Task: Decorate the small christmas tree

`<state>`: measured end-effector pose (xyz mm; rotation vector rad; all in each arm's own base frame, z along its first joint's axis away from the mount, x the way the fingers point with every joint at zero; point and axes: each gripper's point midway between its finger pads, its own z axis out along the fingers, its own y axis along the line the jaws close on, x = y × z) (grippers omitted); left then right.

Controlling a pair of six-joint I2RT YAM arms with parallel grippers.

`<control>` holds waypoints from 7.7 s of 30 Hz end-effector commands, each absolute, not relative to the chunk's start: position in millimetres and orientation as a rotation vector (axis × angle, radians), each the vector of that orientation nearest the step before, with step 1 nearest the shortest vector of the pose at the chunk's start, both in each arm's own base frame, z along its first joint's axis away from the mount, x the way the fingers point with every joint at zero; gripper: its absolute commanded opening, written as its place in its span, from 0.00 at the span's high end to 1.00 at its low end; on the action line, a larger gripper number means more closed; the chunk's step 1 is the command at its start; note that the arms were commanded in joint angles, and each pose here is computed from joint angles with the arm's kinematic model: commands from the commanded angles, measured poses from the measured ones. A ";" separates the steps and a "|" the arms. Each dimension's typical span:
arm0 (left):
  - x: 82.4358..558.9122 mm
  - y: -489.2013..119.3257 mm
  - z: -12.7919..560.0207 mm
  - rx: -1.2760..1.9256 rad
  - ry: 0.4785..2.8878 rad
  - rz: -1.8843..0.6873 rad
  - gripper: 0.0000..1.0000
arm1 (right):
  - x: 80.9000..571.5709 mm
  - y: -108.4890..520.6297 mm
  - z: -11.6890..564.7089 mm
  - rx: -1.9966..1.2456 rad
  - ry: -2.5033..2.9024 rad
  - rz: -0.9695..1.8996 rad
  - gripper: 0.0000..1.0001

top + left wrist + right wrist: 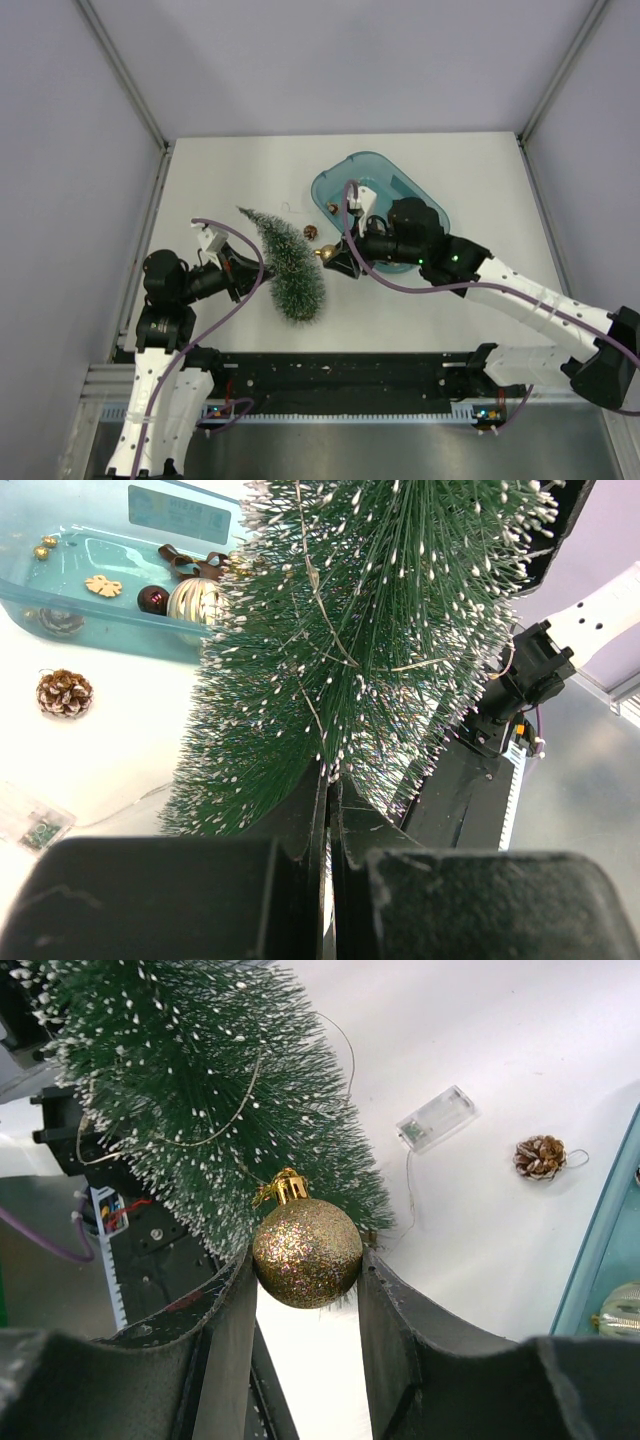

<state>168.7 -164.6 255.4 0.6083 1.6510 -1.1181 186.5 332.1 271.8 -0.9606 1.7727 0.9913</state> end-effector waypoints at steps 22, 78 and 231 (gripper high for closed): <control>167.3 -165.6 259.0 0.621 1.629 -1.124 1.00 | 203.9 347.2 275.3 -0.926 1.708 0.959 0.89; 166.0 -164.5 252.9 0.616 1.649 -1.115 1.00 | 188.1 339.9 250.6 -0.856 1.775 1.051 0.41; 168.5 -152.2 257.1 0.493 1.599 -0.988 1.00 | 172.6 316.7 120.5 -0.827 2.160 0.909 0.35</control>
